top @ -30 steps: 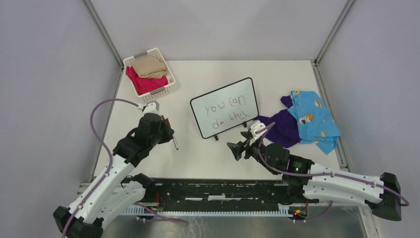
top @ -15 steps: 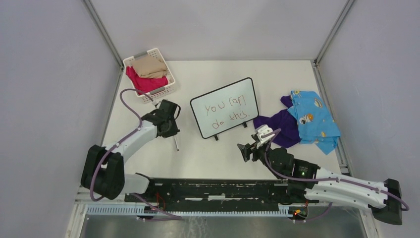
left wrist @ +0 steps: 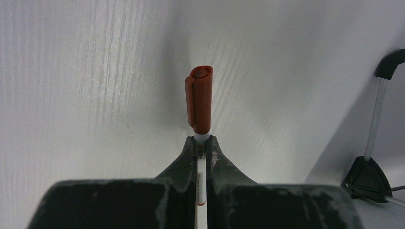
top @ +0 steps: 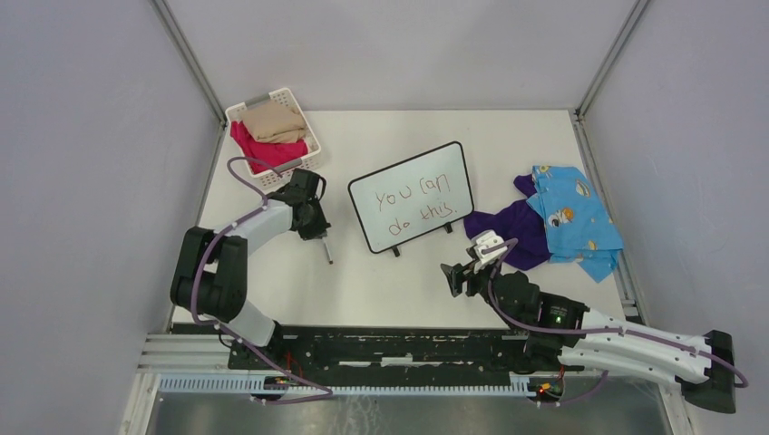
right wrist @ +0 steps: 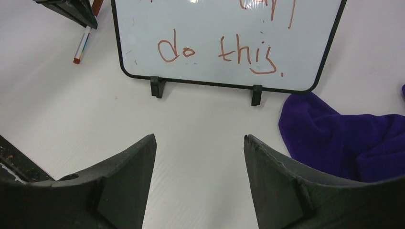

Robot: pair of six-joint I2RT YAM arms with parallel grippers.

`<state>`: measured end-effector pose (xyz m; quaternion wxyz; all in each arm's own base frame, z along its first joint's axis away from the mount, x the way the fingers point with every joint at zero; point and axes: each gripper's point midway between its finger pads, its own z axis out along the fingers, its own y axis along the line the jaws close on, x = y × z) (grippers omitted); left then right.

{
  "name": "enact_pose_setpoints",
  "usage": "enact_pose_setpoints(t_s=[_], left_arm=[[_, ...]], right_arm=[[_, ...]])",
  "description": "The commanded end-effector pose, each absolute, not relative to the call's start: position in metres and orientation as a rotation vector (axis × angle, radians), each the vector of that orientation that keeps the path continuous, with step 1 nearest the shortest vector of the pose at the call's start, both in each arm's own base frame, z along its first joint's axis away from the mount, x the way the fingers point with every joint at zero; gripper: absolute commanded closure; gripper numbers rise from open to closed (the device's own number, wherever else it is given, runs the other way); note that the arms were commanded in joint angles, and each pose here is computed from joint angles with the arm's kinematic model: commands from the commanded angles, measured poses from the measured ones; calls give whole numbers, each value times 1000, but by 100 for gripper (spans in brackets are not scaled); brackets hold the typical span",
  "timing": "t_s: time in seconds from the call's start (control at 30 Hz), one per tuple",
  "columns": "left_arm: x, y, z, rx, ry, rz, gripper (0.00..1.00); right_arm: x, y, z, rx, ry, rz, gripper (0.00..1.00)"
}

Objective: Write a sentence on the whiteboard
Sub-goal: Place the whiteboard marker at the center of the board.

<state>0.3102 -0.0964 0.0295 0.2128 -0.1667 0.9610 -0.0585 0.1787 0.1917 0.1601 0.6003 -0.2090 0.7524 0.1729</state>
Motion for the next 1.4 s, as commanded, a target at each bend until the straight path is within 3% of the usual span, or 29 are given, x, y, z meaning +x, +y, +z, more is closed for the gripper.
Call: enact_pose_setpoints(t_s=[0.0, 0.9, 1.2, 1.37], left_arm=[[318, -97, 27, -397, 2657, -178, 96], [311, -96, 4, -419, 2733, -141, 71], [311, -98, 9, -416, 2720, -159, 53], [312, -98, 12, -415, 2711, -163, 48]], right_arm=[[184, 188, 168, -428, 1741, 376, 27], [183, 190, 166, -421, 1745, 398, 28], [183, 190, 167, -417, 1748, 398, 28], [183, 189, 165, -415, 1754, 392, 28]])
